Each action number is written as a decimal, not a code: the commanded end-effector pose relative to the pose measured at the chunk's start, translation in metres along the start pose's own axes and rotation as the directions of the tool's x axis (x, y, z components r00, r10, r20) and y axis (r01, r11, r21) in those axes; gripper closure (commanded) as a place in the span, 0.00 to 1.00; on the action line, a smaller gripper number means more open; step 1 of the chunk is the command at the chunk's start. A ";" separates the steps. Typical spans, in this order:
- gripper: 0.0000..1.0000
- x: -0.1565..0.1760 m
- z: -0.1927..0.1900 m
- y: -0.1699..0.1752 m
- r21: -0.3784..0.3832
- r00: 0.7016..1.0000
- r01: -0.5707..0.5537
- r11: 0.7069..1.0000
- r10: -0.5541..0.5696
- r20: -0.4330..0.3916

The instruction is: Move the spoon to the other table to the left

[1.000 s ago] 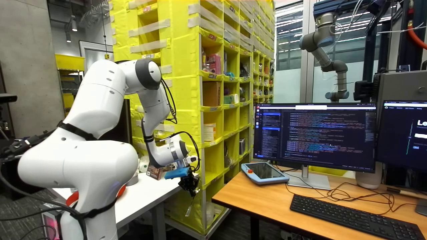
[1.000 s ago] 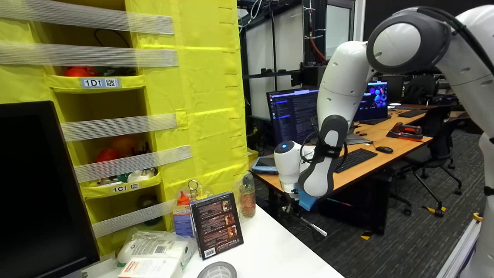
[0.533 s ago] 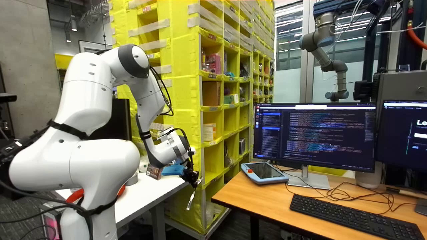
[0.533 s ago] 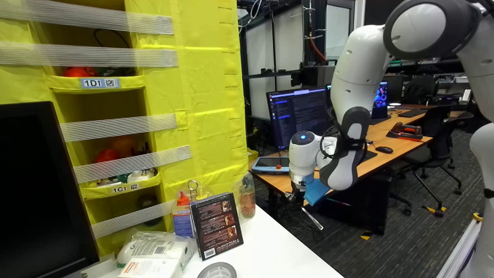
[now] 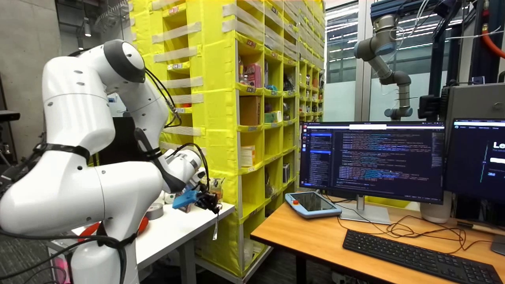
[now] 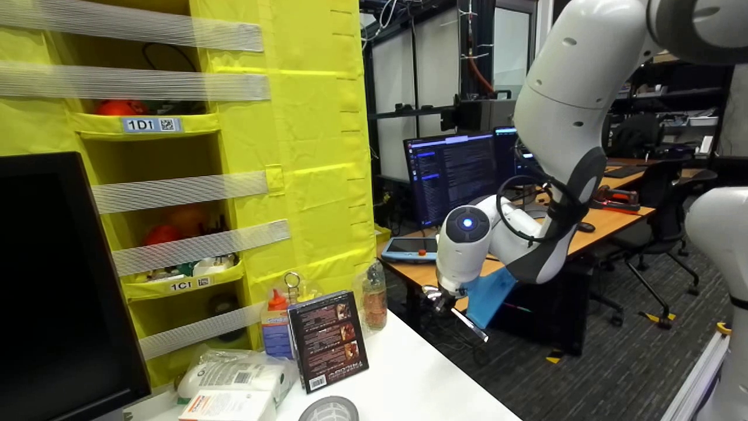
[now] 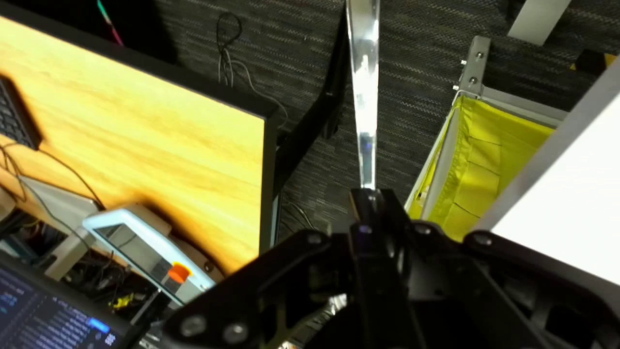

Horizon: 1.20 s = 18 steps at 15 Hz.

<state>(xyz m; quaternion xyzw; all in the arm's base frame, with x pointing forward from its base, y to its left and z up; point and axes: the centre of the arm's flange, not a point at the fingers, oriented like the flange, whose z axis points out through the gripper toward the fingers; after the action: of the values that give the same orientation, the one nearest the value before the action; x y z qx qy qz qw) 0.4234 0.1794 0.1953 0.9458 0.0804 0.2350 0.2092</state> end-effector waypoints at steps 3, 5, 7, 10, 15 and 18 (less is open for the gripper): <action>0.98 -0.045 -0.054 -0.072 -0.145 0.980 0.142 0.979 -0.159 -0.116; 0.98 -0.058 -0.063 -0.090 -0.197 0.968 0.180 0.964 -0.209 -0.140; 0.98 -0.069 -0.069 -0.107 -0.252 0.956 0.209 0.945 -0.252 -0.152; 0.98 -0.080 -0.073 -0.123 -0.314 0.946 0.239 0.919 -0.294 -0.139; 0.98 -0.081 -0.074 -0.142 -0.335 0.917 0.310 0.890 -0.373 -0.143; 0.98 -0.072 -0.072 -0.157 -0.279 0.854 0.409 0.869 -0.472 -0.218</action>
<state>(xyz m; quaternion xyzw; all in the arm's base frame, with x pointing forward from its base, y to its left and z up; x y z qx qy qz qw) 0.3060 0.3197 0.1571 0.8433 0.2435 0.3055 0.3691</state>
